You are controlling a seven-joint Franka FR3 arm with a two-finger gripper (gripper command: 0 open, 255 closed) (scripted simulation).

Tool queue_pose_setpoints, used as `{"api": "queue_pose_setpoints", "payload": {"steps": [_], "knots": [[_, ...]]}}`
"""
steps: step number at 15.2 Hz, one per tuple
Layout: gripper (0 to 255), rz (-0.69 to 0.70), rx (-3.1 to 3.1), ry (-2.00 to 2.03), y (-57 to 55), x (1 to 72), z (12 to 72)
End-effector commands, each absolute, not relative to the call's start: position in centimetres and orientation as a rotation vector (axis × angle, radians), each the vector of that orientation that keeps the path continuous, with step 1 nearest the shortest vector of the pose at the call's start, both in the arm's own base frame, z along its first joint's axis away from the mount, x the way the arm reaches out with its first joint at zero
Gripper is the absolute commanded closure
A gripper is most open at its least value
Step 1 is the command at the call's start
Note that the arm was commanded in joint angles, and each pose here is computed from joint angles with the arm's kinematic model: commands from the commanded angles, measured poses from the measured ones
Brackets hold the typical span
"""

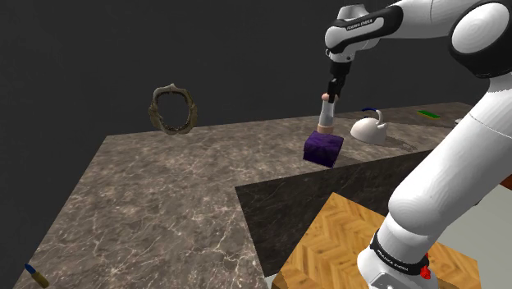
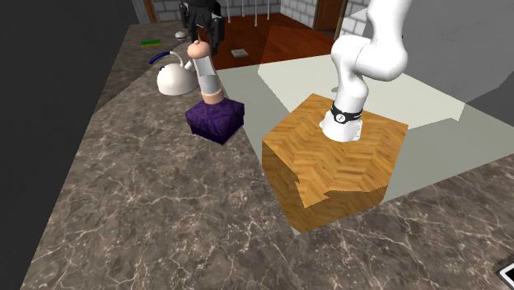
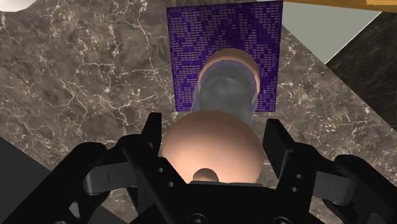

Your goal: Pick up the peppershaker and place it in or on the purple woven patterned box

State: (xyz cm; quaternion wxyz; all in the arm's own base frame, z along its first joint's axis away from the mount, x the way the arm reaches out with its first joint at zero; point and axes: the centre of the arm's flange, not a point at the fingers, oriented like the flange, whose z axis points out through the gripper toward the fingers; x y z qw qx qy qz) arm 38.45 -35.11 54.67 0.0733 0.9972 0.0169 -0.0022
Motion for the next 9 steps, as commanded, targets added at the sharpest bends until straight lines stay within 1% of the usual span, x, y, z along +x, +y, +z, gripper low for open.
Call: {"api": "queue_pose_setpoints", "payload": {"steps": [1, 6, 7, 9], "knots": [[255, -0.006, 2.994, 0.051, -35.12, 38.47, 54.56], [255, -0.006, 2.994, 0.051, -35.12, 38.47, 54.56], [0, -0.006, 2.994, 0.051, -35.12, 38.47, 54.56], [0, -0.006, 2.994, 0.051, -35.12, 38.47, 54.56]]}}
